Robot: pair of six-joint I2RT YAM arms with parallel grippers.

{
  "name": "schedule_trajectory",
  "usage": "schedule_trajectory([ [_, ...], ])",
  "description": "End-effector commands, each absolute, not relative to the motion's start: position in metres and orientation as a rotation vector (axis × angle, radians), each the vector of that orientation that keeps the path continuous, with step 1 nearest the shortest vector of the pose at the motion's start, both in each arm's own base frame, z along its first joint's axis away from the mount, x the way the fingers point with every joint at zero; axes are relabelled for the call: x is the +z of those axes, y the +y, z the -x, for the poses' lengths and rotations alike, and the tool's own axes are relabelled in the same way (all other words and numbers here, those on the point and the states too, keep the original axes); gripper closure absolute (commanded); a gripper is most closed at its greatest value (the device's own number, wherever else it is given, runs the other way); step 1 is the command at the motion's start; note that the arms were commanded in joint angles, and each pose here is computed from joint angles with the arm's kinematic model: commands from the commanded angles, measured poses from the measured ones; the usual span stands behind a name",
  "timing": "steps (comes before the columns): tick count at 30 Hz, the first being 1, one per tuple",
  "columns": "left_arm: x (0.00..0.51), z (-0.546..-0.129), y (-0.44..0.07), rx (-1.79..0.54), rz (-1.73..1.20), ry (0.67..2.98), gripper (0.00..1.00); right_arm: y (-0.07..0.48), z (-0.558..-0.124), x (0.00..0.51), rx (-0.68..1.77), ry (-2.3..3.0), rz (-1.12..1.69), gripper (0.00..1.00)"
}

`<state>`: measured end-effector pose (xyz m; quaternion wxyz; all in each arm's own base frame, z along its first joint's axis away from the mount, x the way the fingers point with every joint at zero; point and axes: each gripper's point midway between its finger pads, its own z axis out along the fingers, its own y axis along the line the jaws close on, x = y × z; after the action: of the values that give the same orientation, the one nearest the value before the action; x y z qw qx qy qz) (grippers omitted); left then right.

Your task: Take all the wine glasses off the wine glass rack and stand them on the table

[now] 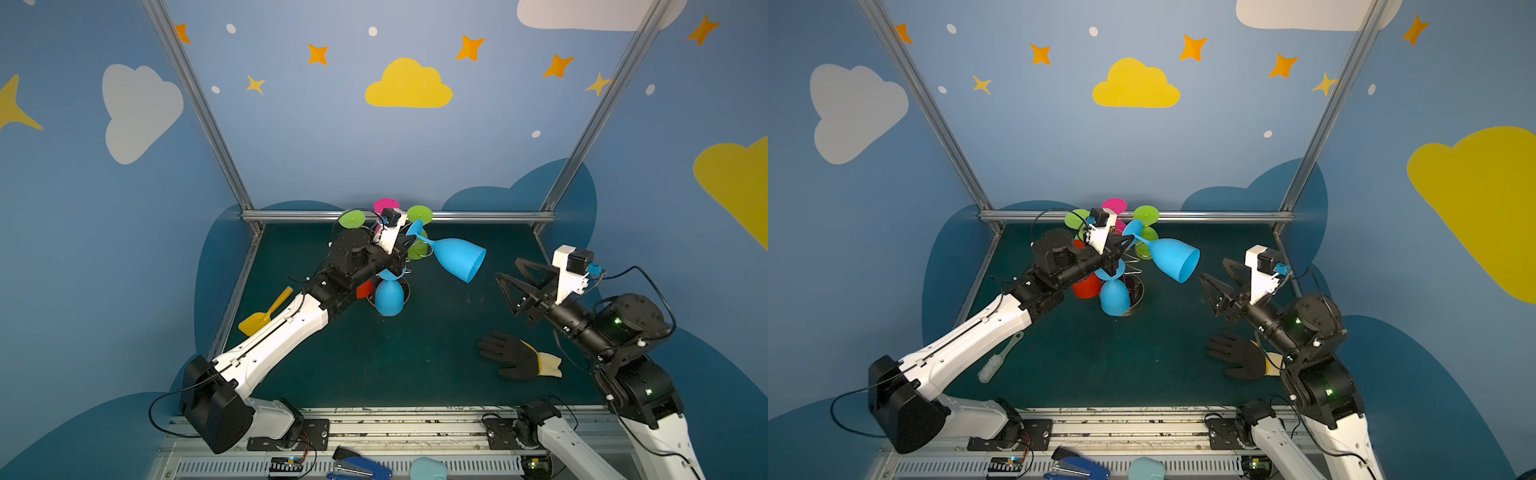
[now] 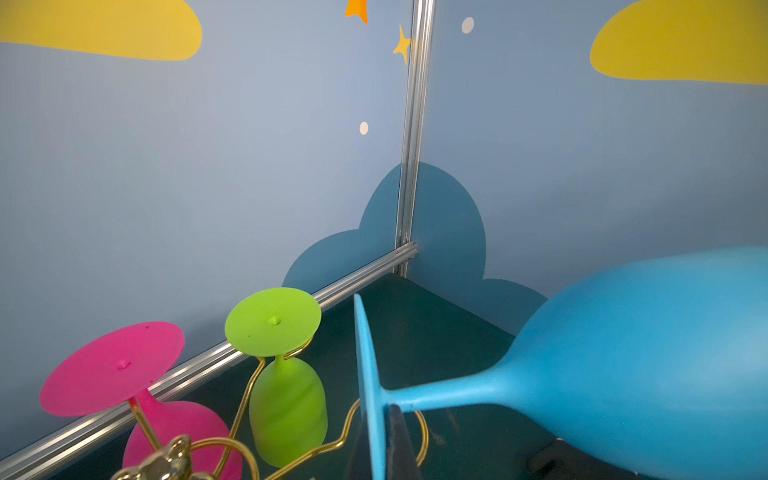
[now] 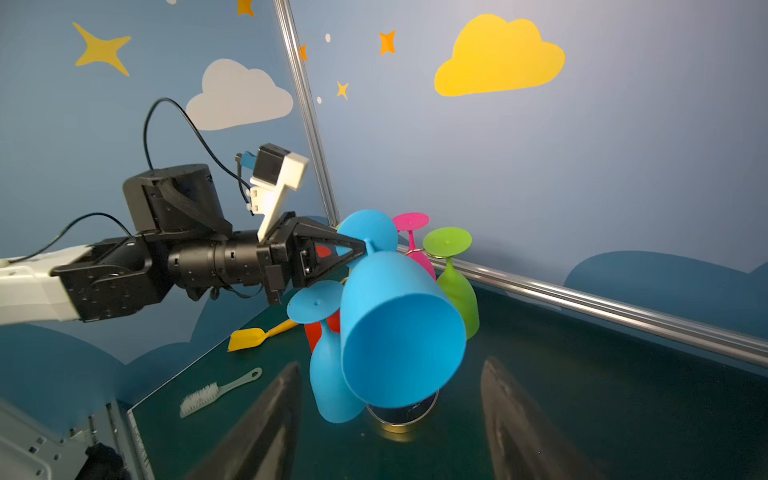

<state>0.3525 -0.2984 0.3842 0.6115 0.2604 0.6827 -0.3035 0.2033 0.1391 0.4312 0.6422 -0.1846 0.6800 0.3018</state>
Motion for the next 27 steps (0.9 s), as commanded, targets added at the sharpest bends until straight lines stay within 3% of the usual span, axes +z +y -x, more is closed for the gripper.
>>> schedule_trajectory([
  [1, 0.413, -0.334, -0.298, -0.811, -0.593, 1.528, 0.97, 0.143, -0.213, 0.41, 0.729, 1.621, 0.389, 0.38],
  [9, 0.414, -0.318, -0.309, -0.912, -0.677, 1.507, 0.97, 0.165, -0.231, 0.403, 0.83, 1.64, 0.443, 0.45],
  [20, 0.411, -0.319, -0.309, -0.889, -0.688, 1.507, 0.97, 0.183, -0.241, 0.412, 0.935, 1.628, 0.485, 0.92],
  [24, 0.412, -0.322, -0.307, -0.874, -0.678, 1.504, 0.96, 0.18, -0.246, 0.41, 0.914, 1.659, 0.452, 1.0],
  [27, 0.412, -0.322, -0.307, -0.87, -0.674, 1.501, 0.93, 0.178, -0.248, 0.411, 0.903, 1.665, 0.44, 1.0],
])
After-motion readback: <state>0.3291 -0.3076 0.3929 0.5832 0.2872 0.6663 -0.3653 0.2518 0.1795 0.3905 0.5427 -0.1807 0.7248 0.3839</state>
